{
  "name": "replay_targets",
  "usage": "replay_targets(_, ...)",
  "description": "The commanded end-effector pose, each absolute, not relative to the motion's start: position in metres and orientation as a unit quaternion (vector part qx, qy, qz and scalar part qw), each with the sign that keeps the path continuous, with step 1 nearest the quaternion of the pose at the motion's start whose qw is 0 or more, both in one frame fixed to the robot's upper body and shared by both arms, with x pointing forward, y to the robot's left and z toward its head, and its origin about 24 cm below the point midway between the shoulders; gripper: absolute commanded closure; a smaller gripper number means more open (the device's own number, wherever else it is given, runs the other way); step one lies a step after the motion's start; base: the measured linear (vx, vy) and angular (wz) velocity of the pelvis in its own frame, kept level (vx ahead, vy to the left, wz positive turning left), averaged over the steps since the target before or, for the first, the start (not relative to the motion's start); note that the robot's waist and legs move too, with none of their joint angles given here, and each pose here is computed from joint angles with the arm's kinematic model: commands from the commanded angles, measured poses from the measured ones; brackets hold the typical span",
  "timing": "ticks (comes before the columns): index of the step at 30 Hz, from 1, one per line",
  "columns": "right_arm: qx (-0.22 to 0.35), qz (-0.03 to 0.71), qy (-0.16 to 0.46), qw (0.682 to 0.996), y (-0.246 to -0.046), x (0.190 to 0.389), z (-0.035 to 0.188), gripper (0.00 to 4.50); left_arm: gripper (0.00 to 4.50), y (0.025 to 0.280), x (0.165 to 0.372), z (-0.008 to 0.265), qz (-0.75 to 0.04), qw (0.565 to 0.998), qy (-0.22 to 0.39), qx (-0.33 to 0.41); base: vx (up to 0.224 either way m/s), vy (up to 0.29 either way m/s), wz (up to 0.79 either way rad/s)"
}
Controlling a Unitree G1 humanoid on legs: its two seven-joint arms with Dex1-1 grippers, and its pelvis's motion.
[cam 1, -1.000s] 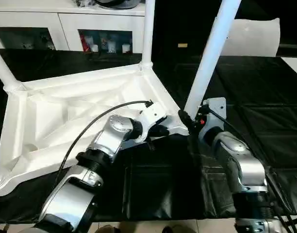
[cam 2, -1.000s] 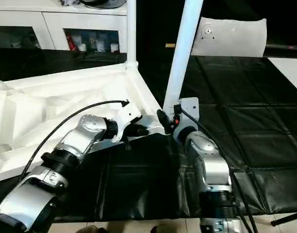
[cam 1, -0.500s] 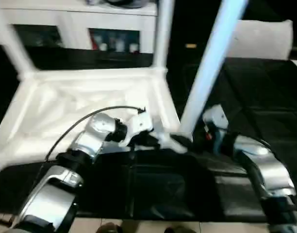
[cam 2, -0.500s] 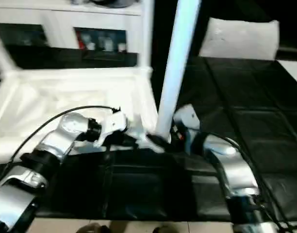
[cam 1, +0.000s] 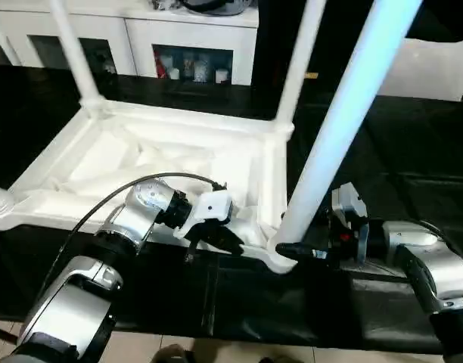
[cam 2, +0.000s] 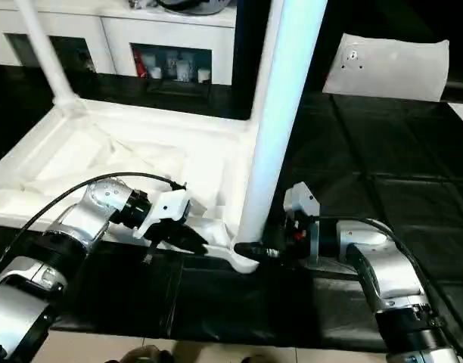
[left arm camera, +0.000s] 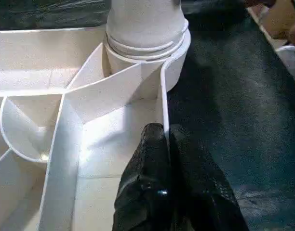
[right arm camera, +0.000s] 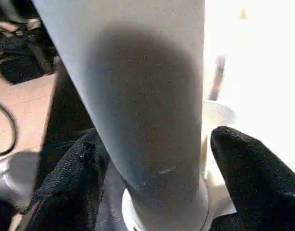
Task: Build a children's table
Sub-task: Rotate leg to tighten
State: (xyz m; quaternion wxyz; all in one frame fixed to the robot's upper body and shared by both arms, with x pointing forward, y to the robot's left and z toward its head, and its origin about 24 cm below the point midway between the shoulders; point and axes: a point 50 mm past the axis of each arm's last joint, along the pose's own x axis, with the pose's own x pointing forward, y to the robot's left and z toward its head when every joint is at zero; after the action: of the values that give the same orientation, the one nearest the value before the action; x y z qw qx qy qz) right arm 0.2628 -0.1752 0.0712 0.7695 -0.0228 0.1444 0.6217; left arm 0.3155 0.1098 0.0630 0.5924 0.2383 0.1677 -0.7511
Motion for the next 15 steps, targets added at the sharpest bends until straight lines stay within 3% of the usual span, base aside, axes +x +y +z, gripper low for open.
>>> replay_targets(1,-0.017,0.638,0.152,0.755,-0.1755,0.2613,0.0729,1.27,4.50,0.1006,0.3151,0.0722,-0.779,0.547,0.152,0.265,0.000,0.000,0.00)
replay_targets(15,-0.013,0.670,0.169,0.723,-0.1747,0.2574,0.0726,2.32,4.50,0.1043,0.3146,0.0707,-0.785,0.535,0.155,0.269,0.000,0.000,0.00)
